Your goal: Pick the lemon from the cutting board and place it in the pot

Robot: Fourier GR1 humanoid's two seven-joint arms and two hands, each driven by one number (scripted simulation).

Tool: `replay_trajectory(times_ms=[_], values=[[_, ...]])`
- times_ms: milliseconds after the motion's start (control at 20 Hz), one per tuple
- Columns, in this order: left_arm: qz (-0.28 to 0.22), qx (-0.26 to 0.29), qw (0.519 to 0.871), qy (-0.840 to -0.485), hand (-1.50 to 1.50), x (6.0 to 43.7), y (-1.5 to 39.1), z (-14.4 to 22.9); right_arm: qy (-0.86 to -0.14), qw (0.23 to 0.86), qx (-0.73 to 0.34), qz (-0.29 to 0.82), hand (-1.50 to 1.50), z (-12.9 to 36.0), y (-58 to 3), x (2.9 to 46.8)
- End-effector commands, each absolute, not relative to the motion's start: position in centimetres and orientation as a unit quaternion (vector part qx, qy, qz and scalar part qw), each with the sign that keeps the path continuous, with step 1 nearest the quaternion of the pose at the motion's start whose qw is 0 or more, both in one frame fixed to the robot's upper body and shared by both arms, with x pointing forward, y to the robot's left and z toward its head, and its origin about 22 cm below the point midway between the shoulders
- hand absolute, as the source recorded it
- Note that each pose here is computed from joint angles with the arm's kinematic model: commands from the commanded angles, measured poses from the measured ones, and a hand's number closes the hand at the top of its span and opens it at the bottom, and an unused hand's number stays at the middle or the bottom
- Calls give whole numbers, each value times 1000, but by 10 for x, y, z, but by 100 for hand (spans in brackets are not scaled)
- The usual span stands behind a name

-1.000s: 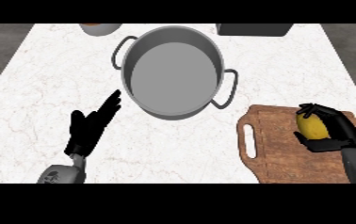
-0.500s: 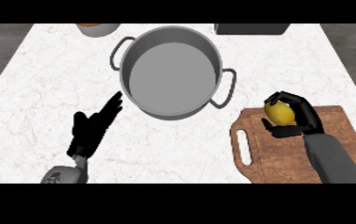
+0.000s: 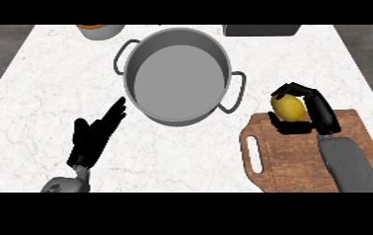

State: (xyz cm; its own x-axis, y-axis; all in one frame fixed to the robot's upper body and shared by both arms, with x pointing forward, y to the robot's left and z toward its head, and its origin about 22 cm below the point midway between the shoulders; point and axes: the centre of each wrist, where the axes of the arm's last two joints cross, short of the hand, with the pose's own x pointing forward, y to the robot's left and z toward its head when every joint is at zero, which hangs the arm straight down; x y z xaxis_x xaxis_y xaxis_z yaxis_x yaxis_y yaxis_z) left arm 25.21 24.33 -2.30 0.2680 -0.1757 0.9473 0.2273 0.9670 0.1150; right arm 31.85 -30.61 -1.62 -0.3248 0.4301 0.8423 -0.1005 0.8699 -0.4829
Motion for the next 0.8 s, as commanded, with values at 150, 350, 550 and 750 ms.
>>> replay_trajectory(times_ms=[150, 350, 550, 750], values=[[-127, -29, 794, -594, 0, 254, 248, -17, -788, 529, -167, 266, 150, 60, -254, 322], [-126, -30, 792, -597, 0, 255, 235, -17, -777, 529, -196, 279, 150, 104, -219, 337], [-122, -26, 797, -591, 0, 265, 250, -29, -767, 525, -204, 307, 150, 137, -186, 335], [-138, -27, 795, -591, 0, 259, 237, -31, -745, 525, -215, 351, 150, 167, -146, 364]])
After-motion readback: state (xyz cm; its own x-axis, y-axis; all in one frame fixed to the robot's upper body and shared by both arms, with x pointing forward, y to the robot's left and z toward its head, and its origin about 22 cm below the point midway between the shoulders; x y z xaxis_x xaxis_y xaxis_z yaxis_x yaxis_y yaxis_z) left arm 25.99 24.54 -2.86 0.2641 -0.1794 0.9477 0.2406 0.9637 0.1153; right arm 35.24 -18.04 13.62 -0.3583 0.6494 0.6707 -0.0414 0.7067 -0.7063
